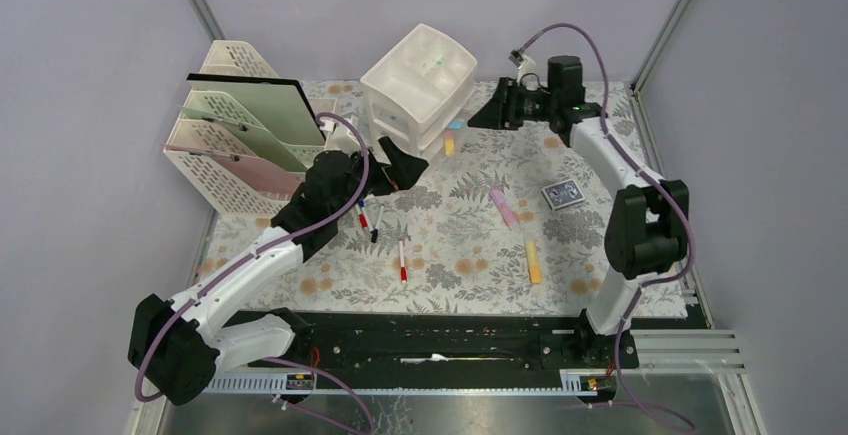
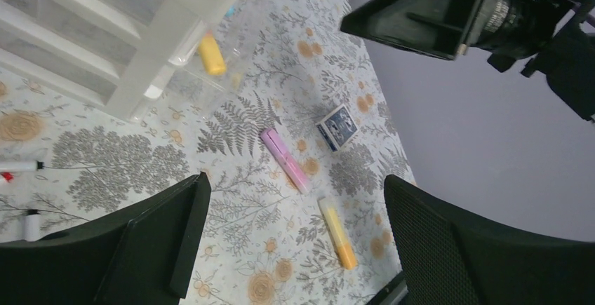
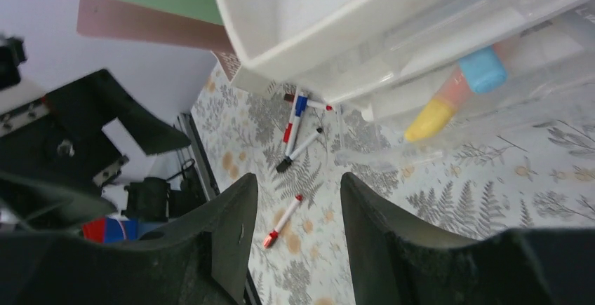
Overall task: Organize the desk
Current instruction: Place the stationery in the drawer.
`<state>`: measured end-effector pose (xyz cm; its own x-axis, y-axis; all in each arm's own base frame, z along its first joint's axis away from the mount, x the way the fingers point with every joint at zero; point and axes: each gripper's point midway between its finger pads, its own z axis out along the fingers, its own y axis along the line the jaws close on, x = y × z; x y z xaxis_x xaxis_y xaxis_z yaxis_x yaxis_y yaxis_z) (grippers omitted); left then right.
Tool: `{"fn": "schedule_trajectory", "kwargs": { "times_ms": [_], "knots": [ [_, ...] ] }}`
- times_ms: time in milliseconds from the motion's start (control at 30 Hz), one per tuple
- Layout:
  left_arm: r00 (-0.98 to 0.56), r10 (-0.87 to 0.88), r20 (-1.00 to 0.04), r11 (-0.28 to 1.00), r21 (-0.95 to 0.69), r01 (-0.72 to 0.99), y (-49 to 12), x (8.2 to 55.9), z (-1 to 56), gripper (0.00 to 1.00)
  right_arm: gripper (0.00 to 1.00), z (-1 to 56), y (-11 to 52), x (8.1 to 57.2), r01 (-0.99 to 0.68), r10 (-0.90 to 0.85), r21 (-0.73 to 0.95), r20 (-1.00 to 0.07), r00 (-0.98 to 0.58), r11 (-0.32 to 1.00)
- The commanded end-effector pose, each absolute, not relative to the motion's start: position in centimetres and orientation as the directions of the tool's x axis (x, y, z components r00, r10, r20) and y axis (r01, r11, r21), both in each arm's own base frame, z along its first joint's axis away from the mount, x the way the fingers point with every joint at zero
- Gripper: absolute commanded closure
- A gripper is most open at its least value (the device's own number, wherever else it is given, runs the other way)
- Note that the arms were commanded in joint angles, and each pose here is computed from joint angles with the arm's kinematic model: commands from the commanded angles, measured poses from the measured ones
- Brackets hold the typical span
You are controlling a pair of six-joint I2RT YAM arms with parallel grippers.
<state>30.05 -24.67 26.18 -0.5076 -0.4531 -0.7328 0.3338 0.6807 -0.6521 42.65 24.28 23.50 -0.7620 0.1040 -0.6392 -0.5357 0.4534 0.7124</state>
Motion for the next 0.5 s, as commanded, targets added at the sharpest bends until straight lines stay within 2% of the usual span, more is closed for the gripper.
{"fn": "schedule_trajectory", "kwargs": {
  "times_ms": [0, 167, 467],
  "knots": [
    [-0.487, -0.53, -0.694, 0.539, -0.719, 0.439, -26.0, 29.4, 30.1, 0.01, 0.46, 23.6, 20.0, 38.3, -0.659, -0.031, 0.631, -0.712, -0.701, 0.409],
    [-0.565, -0.499, -0.657, 0.495, -0.751, 0.436, -27.5, 29.2, 29.3, 0.01, 0.46, 20.8, 15.3, 35.0, -0.644, -0.102, 0.567, -0.705, -0.702, 0.514],
    [-0.717, -0.384, -0.582, 0.457, -0.795, 0.4, -31.9, 29.4, 27.1, 0.01, 0.44, 15.9, 11.8, 29.6, -0.647, -0.259, 0.401, -0.683, -0.683, 0.648]
  ]
}}
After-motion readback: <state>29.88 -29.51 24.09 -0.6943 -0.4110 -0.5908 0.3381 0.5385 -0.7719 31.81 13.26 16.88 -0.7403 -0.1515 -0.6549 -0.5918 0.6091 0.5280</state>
